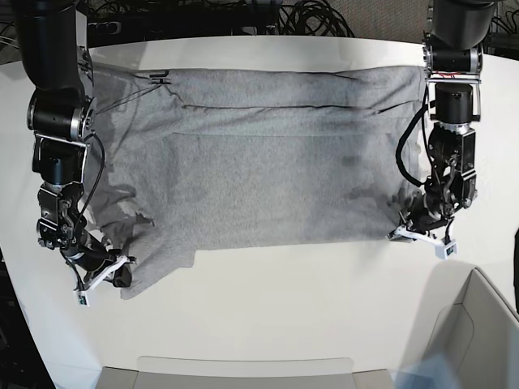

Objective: Fold the T-shirt properly
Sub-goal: 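Fold the held hem across the shirt toward the collar with both grippers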

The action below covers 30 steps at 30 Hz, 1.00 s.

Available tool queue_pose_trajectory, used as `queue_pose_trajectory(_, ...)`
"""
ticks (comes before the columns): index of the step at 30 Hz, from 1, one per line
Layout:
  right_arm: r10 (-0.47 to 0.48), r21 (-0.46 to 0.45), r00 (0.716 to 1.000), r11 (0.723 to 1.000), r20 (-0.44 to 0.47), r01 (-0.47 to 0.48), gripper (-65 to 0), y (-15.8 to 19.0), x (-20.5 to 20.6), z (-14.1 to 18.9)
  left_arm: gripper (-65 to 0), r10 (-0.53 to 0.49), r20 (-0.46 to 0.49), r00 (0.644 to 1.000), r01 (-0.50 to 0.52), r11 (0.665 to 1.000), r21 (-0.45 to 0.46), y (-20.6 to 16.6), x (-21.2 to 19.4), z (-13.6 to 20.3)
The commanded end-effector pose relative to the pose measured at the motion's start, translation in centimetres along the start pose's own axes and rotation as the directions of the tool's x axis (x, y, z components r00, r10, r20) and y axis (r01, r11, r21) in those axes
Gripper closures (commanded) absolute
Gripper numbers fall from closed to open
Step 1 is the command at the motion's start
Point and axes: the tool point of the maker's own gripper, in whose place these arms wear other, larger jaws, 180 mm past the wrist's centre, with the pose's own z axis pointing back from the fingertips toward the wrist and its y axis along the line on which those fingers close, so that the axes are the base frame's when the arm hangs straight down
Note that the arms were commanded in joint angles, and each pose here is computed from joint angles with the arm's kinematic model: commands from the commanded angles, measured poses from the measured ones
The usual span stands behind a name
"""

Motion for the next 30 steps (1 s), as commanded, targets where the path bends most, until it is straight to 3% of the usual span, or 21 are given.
queue_pose_trajectory(1,0.007,-0.006,0.994,1.0,0.105,-0.006,0.0,-0.4,4.5,0.5,-7.3,-0.027,0.05,0.998,0.028,0.999,-0.031,-1.3,2.8,1.1)
queue_pose_trajectory(4,0.007,-0.006,0.995,1.0,0.102,-0.006,0.0,-0.4,4.4,0.5,-11.9,-0.049,0.045,0.998,0.052,0.997,-0.055,-2.5,3.1,1.7)
queue_pose_trajectory(10,0.005,-0.007,0.996,1.0,0.089,-0.004,0.0,-0.4,3.9,0.5,-1.7,-0.051,0.029,0.998,0.053,0.997,-0.049,-1.9,2.1,1.8)
queue_pose_trajectory(13,0.021,-0.009,0.999,1.0,0.05,-0.021,0.0,-0.5,3.0,0.7,-1.1,-0.052,0.023,0.998,0.053,0.997,-0.047,-1.8,1.7,1.7)
queue_pose_trajectory(18,0.057,0.034,0.995,0.998,0.08,-0.06,0.0,1.5,3.9,2.3,-0.4,-0.051,-0.002,0.999,0.051,0.998,-0.034,-1.0,0.2,1.6)
queue_pose_trajectory(24,0.118,0.053,0.992,0.991,0.046,-0.12,0.0,3.0,3.0,3.6,0.0,-0.063,0.017,0.998,0.064,0.997,-0.052,-1.7,0.7,2.0)
queue_pose_trajectory(30,0.067,0.01,0.995,0.998,0.075,-0.068,0.0,1.3,2.2,5.3,0.0,-0.069,0.074,0.995,0.074,0.996,-0.059,-1.0,1.2,4.0)
